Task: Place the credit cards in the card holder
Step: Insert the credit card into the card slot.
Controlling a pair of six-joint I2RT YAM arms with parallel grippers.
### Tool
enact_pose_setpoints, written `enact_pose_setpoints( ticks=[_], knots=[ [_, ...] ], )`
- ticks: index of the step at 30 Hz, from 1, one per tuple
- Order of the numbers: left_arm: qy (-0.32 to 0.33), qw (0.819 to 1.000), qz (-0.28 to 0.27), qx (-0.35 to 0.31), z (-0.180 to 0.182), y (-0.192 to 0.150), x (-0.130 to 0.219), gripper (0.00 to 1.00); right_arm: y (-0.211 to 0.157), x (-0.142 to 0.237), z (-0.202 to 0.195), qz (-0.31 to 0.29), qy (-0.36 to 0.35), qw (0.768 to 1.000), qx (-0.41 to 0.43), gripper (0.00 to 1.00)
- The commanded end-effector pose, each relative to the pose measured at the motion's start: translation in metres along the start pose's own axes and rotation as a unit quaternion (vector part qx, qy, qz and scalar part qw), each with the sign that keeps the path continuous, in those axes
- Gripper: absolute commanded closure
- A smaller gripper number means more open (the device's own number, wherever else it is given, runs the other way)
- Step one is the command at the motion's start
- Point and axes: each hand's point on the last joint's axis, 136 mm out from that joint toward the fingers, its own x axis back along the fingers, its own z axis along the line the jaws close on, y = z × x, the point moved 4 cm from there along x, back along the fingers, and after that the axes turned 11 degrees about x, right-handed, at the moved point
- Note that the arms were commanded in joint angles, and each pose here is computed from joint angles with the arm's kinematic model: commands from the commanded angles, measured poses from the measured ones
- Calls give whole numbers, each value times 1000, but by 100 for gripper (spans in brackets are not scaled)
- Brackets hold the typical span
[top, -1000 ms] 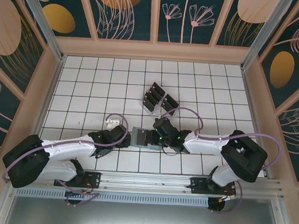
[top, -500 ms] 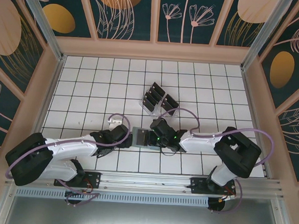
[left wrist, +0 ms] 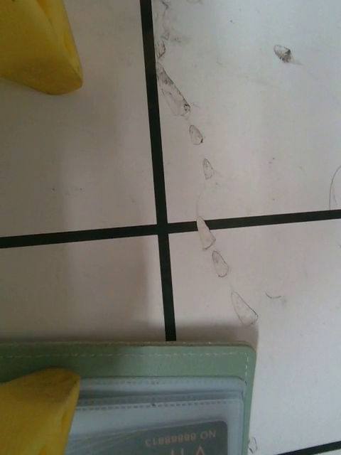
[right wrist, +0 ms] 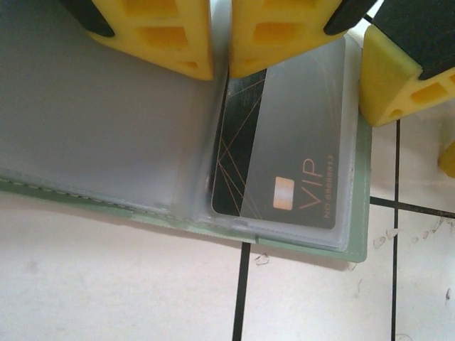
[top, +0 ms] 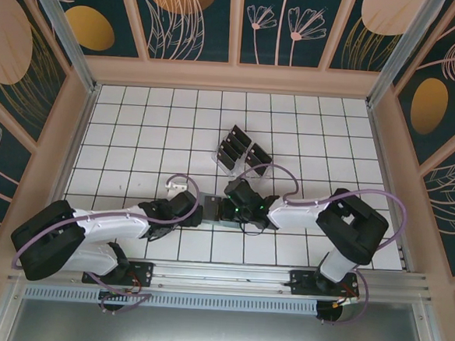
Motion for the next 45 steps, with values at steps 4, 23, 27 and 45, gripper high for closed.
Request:
enact_pose_setpoints(
  ticks=[4,23,27,45],
  knots=[
    [1,1000,10,6,8,-10,-1,1,6,-8,21,3,29,1000,6,87],
    [-10,997,-55,50,2,26,36,1,18,23,32,-35,39,999,5,70],
    [6,997,-63,34,-1,33,37,1,12,22,27,-30,36,999,4,72],
    [72,995,-51,-42,-1,32,14,1,-13,10,-15,12,-30,999,17,84]
  ],
)
